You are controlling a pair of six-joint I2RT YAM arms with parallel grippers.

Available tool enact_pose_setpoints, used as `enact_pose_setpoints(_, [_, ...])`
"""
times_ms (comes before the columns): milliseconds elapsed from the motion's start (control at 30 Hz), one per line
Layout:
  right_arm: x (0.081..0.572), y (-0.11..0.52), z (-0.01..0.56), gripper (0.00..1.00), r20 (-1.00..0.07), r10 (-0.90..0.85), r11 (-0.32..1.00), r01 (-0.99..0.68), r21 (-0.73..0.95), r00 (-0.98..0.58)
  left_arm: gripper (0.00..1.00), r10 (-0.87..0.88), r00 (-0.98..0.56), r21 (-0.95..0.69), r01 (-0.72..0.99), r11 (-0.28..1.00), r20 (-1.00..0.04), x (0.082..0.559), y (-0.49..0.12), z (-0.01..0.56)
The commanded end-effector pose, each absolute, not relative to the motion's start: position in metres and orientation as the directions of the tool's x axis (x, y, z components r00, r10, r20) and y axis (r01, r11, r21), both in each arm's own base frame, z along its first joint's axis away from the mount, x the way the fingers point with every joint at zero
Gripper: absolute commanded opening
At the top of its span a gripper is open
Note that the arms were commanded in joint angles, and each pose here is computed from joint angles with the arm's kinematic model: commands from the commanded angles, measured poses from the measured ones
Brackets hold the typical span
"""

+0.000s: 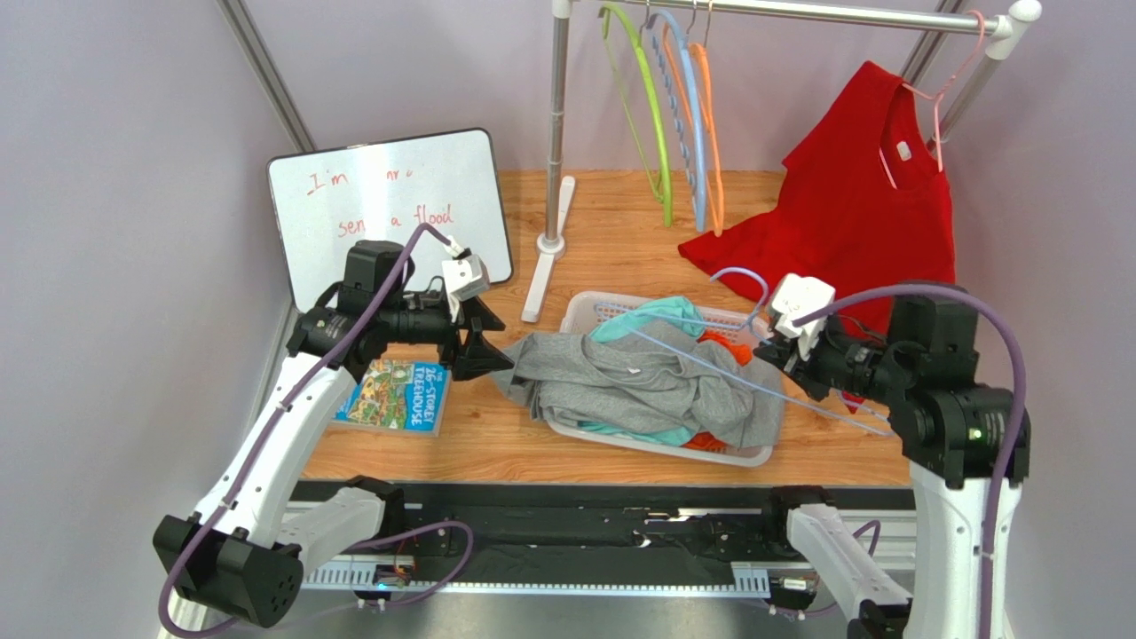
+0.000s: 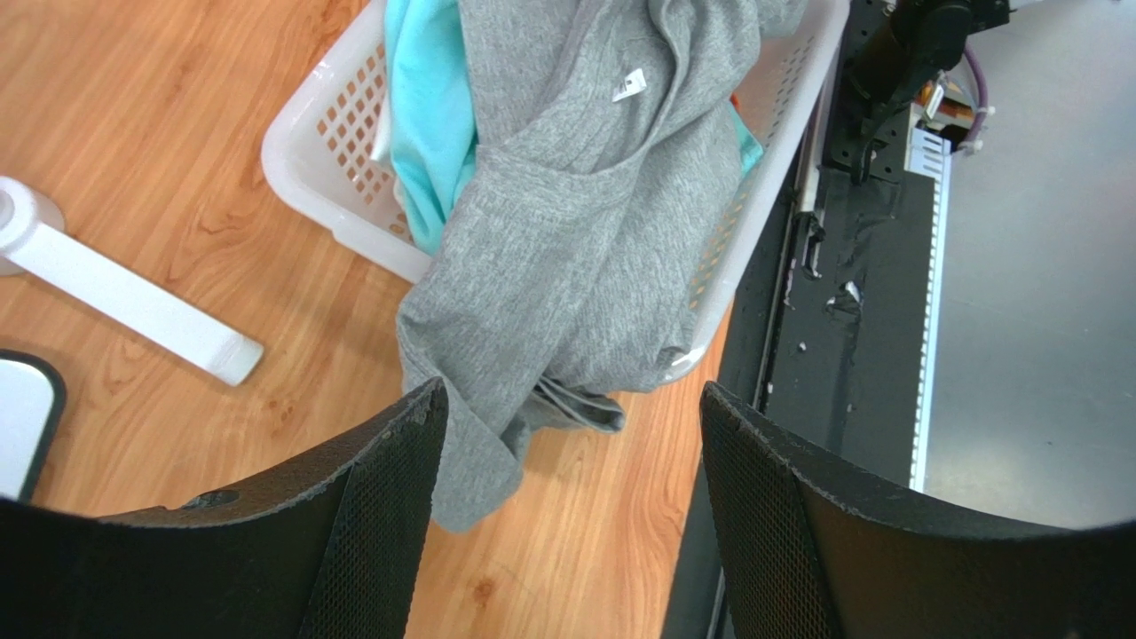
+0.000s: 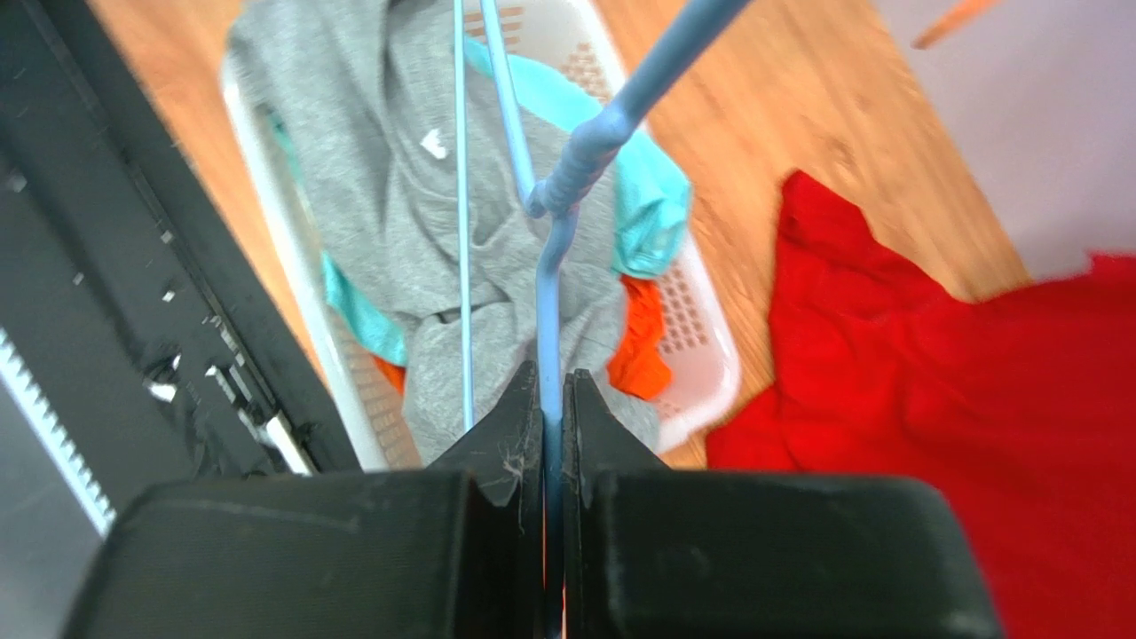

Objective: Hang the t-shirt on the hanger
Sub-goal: Pick up the hanger from the clothesline, then place the T-shirt on the hanger.

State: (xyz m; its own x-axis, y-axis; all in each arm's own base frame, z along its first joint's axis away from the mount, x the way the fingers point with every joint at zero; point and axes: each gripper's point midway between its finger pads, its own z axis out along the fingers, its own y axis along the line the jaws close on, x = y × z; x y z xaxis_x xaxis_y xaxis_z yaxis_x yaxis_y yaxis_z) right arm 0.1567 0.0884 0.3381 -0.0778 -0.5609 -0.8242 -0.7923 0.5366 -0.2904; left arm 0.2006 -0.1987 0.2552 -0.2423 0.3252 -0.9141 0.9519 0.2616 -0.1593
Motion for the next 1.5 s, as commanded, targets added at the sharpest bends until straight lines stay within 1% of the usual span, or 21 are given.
enact_pose_setpoints(0, [0.101, 0.100, 0.289, 0.00, -0.732, -0.646, 0.369, -0.928, -0.051, -0.217, 0.74, 0.328, -0.112, -0.043, 0.977, 0.210, -0.938, 0.206, -0.202, 0.262])
enact_pose_setpoints(267, [0.113, 0.083, 0.264, 0.00, -0.624, -0.740, 0.366, -0.928, -0.062, -0.251, 0.74, 0.339, -0.113, -0.047, 0.980, 0.195, -0.934, 0.209, -0.204, 0.256])
enact_pose_setpoints(367, [0.110, 0.075, 0.246, 0.00, -0.578, -0.759, 0.387, -0.921, -0.033, -0.299, 0.74, 0.343, -0.115, -0.052, 0.981, 0.189, -0.932, 0.209, -0.205, 0.253])
enact_pose_setpoints(433, [0.106, 0.075, 0.238, 0.00, -0.570, -0.766, 0.377, -0.926, -0.021, -0.299, 0.74, 0.344, -0.113, -0.051, 0.982, 0.185, -0.932, 0.211, -0.206, 0.251])
enact_pose_setpoints(533, [0.108, 0.079, 0.236, 0.00, -0.571, -0.757, 0.373, -0.928, 0.020, -0.317, 0.74, 0.347, -0.114, -0.052, 0.982, 0.182, -0.931, 0.214, -0.208, 0.249])
enact_pose_setpoints(767, [0.123, 0.098, 0.252, 0.00, -0.621, -0.715, 0.346, -0.935, 0.085, -0.321, 0.75, 0.366, -0.105, -0.039, 0.983, 0.181, -0.925, 0.220, -0.209, 0.243])
enact_pose_setpoints(933, [0.123, 0.106, 0.259, 0.00, -0.649, -0.688, 0.335, -0.935, 0.114, -0.325, 0.75, 0.377, -0.093, -0.025, 0.983, 0.182, -0.922, 0.223, -0.209, 0.240])
enact_pose_setpoints(1067, [0.113, 0.118, 0.256, 0.00, -0.656, -0.666, 0.308, -0.932, 0.192, -0.355, 0.76, 0.384, -0.077, -0.008, 0.984, 0.179, -0.920, 0.226, -0.210, 0.239])
enact_pose_setpoints(1233, [0.108, 0.129, 0.244, 0.00, -0.635, -0.647, 0.288, -0.906, 0.311, -0.423, 0.76, 0.389, -0.047, 0.024, 0.984, 0.177, -0.920, 0.231, -0.212, 0.243])
enact_pose_setpoints(1333, [0.112, 0.133, 0.243, 0.00, -0.637, -0.634, 0.284, -0.899, 0.335, -0.438, 0.76, 0.390, -0.019, 0.044, 0.987, 0.153, -0.921, 0.229, -0.214, 0.243])
enact_pose_setpoints(1467, [0.122, 0.139, 0.237, 0.00, -0.641, -0.616, 0.293, -0.889, 0.352, -0.457, 0.75, 0.393, 0.039, 0.077, 0.994, 0.082, -0.919, 0.219, -0.222, 0.239])
